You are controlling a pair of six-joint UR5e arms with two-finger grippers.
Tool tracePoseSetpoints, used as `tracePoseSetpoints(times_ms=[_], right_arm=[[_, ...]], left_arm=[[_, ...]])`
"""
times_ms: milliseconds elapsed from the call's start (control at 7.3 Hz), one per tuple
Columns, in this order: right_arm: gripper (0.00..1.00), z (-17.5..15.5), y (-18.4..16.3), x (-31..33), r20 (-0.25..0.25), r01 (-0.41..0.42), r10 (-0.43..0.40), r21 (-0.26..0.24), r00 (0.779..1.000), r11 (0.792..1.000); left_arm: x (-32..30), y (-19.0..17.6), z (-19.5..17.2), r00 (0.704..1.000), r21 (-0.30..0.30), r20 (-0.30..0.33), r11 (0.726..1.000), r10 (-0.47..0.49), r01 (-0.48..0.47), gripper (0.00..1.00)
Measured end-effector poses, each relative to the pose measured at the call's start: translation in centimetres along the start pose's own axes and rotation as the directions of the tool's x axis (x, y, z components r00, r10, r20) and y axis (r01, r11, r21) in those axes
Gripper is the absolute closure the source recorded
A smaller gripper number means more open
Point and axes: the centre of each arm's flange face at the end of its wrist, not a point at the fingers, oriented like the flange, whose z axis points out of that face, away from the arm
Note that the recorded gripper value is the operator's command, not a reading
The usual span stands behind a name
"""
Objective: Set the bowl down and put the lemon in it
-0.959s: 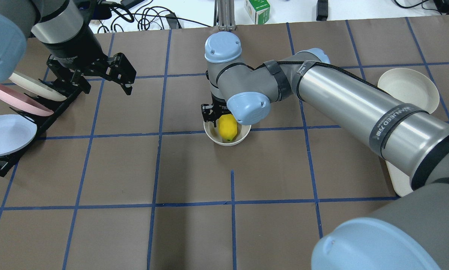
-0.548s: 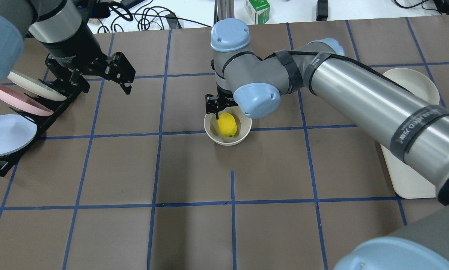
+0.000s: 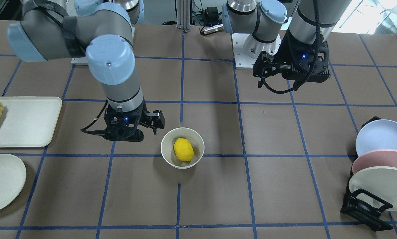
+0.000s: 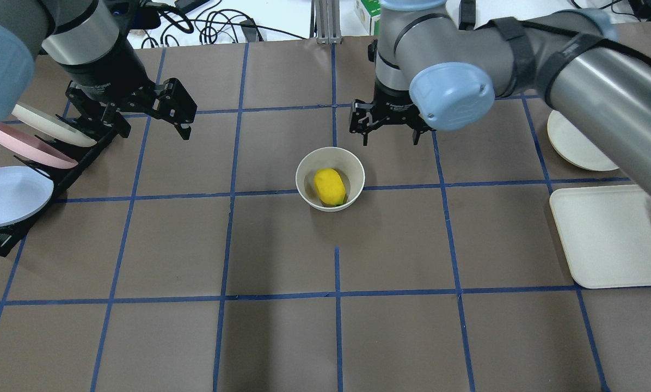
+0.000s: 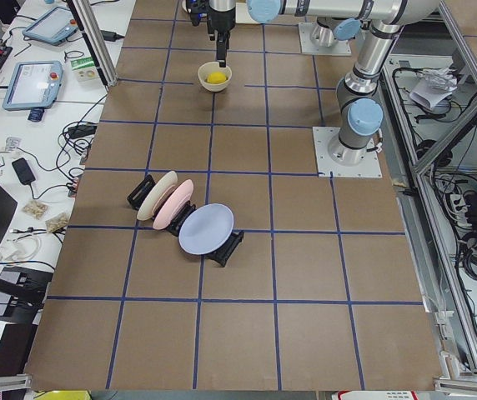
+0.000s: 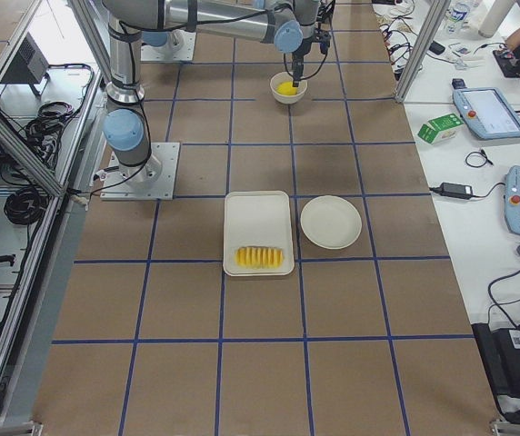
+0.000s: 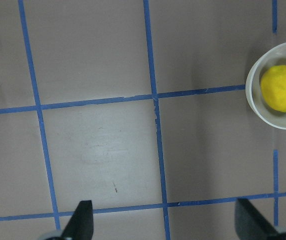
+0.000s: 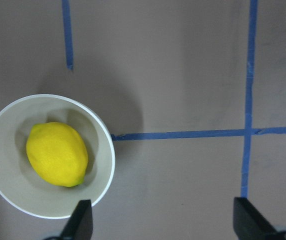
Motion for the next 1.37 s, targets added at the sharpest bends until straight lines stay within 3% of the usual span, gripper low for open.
tracePoseSetpoints(times_ms=[685,1370], right_arm=[[0.0,-8.2,3.9,4.1,0.012,-0.027,0.026,0.054,1.0,0.998],[0.0,-10.1,3.8,8.3,-0.011,-0.008,0.008,0.083,1.0,0.996]], left_arm=[[0.1,0.0,0.0,1.0,0.0,-0.001,1.0,0.0,0.0,0.0],[0.1,0.1,0.0,1.0,0.001,-0.001,1.0,0.0,0.0,0.0]])
